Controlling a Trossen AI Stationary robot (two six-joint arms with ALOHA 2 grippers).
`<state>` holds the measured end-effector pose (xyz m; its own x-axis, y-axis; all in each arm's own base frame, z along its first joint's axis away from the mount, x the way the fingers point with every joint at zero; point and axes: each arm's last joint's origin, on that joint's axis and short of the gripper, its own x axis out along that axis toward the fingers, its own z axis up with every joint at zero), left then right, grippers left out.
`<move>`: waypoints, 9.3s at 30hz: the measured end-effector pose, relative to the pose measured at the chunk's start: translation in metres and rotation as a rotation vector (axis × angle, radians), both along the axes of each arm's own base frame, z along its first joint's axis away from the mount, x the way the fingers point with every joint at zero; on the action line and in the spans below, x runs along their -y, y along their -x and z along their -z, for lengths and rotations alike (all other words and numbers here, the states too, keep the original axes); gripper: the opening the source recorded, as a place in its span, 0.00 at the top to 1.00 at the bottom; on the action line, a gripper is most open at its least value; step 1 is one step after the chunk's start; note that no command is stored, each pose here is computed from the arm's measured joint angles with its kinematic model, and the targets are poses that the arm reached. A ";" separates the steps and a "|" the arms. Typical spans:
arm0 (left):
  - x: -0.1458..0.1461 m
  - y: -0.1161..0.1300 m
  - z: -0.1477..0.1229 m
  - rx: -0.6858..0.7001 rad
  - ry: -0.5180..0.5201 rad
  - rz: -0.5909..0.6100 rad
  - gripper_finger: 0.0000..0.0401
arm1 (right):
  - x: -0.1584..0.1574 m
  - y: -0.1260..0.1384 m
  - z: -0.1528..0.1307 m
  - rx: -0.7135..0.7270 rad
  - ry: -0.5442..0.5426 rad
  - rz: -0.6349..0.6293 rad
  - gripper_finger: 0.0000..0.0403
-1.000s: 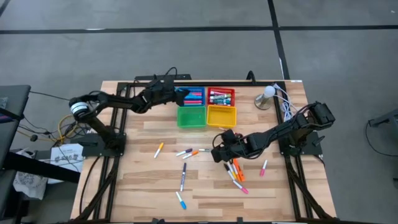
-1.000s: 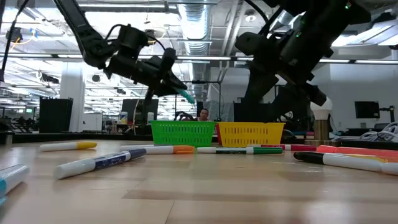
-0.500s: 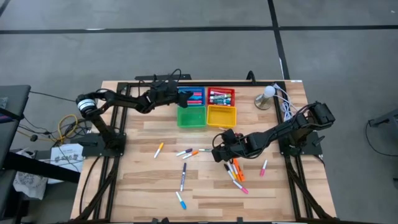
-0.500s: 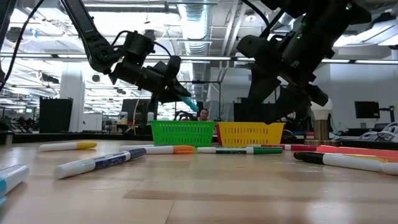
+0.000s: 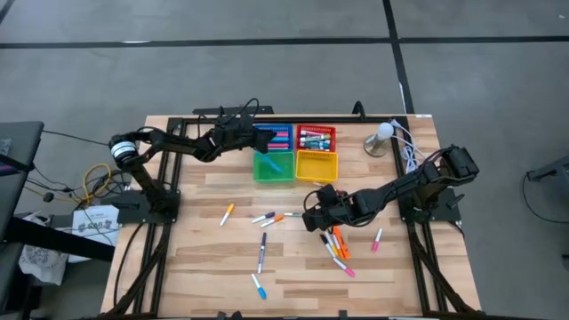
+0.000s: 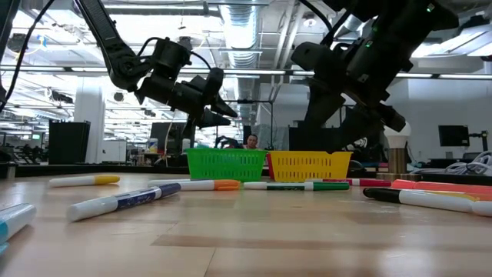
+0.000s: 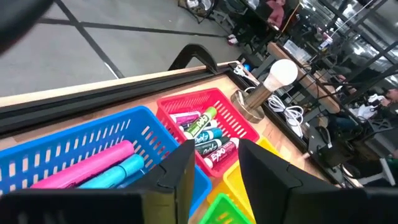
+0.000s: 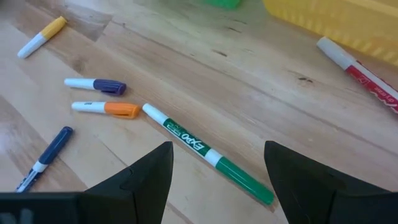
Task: Pick & Place Markers
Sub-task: Put the blue highlighter into the blue bin, then put the orange highlighter into the blue bin
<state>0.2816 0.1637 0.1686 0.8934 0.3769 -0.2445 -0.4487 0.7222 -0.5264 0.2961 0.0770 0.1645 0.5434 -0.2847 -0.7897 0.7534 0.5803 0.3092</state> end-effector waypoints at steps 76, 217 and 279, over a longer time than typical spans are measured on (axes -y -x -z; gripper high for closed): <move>0.110 0.132 -0.133 -0.215 -0.456 0.202 0.67 | 0.168 -0.160 -0.007 -0.380 0.272 -0.991 0.59; 0.109 0.129 -0.114 -0.215 -0.383 0.191 0.67 | 0.184 -0.166 0.005 -0.435 0.151 -0.989 0.86; 0.109 0.129 -0.115 -0.207 -0.362 0.185 0.67 | 0.271 -0.154 -0.072 -0.443 0.339 -0.705 0.75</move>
<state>0.1528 0.0548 0.2831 0.8998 0.3097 -0.3072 -0.3640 0.9212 -0.1376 0.4503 -0.1944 0.2361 0.3455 -0.2560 -0.9028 0.1976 0.9603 -0.1967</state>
